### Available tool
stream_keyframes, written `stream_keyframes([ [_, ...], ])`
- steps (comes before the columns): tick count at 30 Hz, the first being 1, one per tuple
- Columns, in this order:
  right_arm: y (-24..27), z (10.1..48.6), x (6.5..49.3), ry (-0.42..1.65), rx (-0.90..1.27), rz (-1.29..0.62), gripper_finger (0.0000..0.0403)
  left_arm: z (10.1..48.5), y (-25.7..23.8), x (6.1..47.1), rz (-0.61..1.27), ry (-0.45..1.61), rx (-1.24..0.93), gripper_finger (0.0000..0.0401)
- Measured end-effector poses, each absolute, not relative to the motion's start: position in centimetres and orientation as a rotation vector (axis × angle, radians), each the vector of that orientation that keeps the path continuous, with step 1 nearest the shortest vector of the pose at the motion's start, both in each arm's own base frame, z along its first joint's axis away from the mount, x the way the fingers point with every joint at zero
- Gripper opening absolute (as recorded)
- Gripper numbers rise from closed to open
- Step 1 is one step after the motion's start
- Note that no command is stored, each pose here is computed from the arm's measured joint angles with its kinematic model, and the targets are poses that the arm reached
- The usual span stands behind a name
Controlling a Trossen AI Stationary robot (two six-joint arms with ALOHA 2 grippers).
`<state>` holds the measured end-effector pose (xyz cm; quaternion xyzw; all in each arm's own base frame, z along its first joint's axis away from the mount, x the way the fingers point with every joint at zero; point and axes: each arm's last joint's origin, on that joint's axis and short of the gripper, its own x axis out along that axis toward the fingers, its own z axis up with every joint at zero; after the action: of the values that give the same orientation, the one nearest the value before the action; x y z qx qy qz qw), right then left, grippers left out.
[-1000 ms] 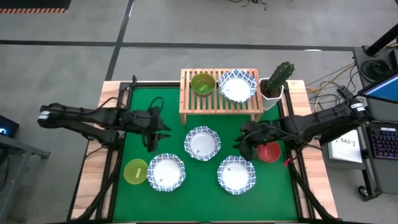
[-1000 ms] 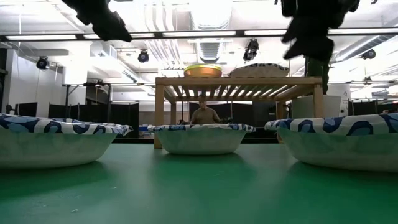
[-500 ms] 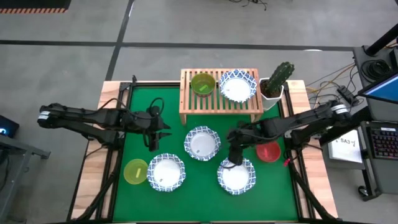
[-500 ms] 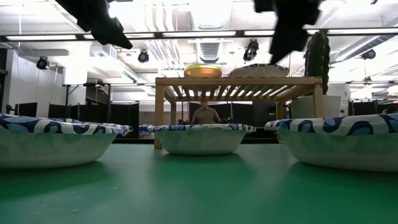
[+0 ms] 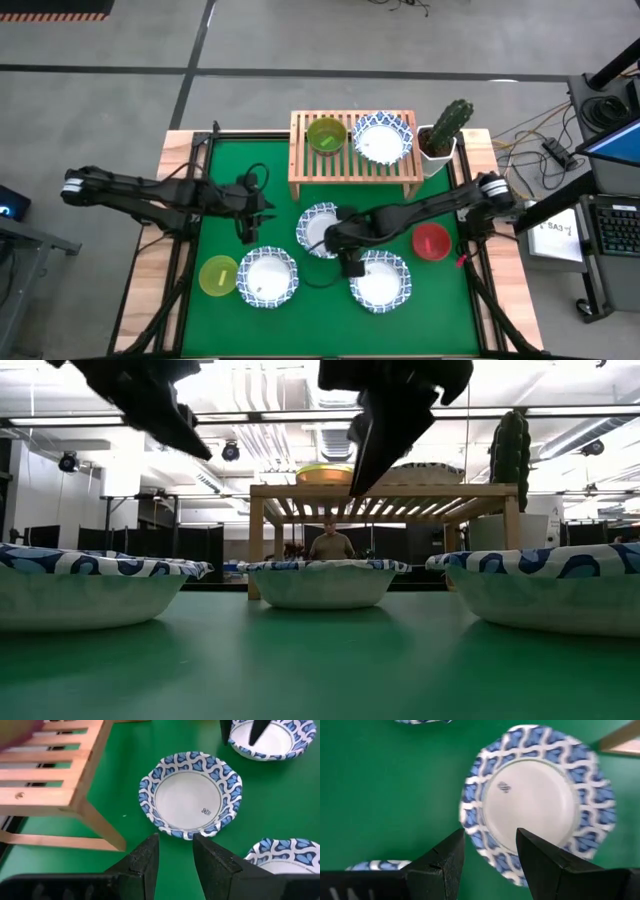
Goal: Place and stack bowls onto a shelf
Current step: Stack the big white bowl on the big white bowl on the shelf
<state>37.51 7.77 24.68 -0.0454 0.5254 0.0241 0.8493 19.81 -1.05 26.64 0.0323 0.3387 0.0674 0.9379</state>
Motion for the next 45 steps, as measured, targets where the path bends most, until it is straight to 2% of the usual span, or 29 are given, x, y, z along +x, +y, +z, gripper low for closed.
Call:
stream_keyframes([
  [9, 8.3, 21.0, 39.4, 1.194, -0.068, 0.046, 0.0168, 22.9, -1.3, 18.3, 0.135, 0.754, -0.015, 0.0102],
  [15, 8.5, 19.4, 40.1, 1.215, -0.069, 0.043, 0.0160, 23.1, -1.3, 17.0, 0.127, 0.708, -0.023, 0.0102],
  [21, 8.5, 17.9, 40.6, 1.232, -0.094, 0.056, 0.0118, 25.1, -1.2, 15.6, 0.113, 0.596, -0.012, 0.0102],
  [25, 8.5, 18.2, 40.6, 1.221, -0.097, 0.060, 0.0067, 26.2, -1.1, 14.9, 0.112, 0.515, -0.023, 0.0102],
  [28, 8.4, 19.3, 40.3, 1.195, -0.097, 0.065, 0.0022, 26.2, -1.0, 14.3, 0.112, 0.501, -0.027, 0.0102],
  [35, 8.3, 24.4, 39.0, 1.073, -0.007, 0.088, 0.0013, 25.7, -0.9, 13.9, 0.128, 0.451, -0.016, 0.0102],
  [42, 8.1, 34.2, 36.5, 0.785, -0.003, 0.173, 0.0012, 26.8, -1.0, 14.3, 0.117, 0.348, 0.000, 0.0102],
  [45, 7.9, 38.8, 34.5, 0.633, -0.118, 0.099, 0.0012, 27.2, -1.0, 14.5, 0.111, 0.306, 0.028, 0.0102],
])
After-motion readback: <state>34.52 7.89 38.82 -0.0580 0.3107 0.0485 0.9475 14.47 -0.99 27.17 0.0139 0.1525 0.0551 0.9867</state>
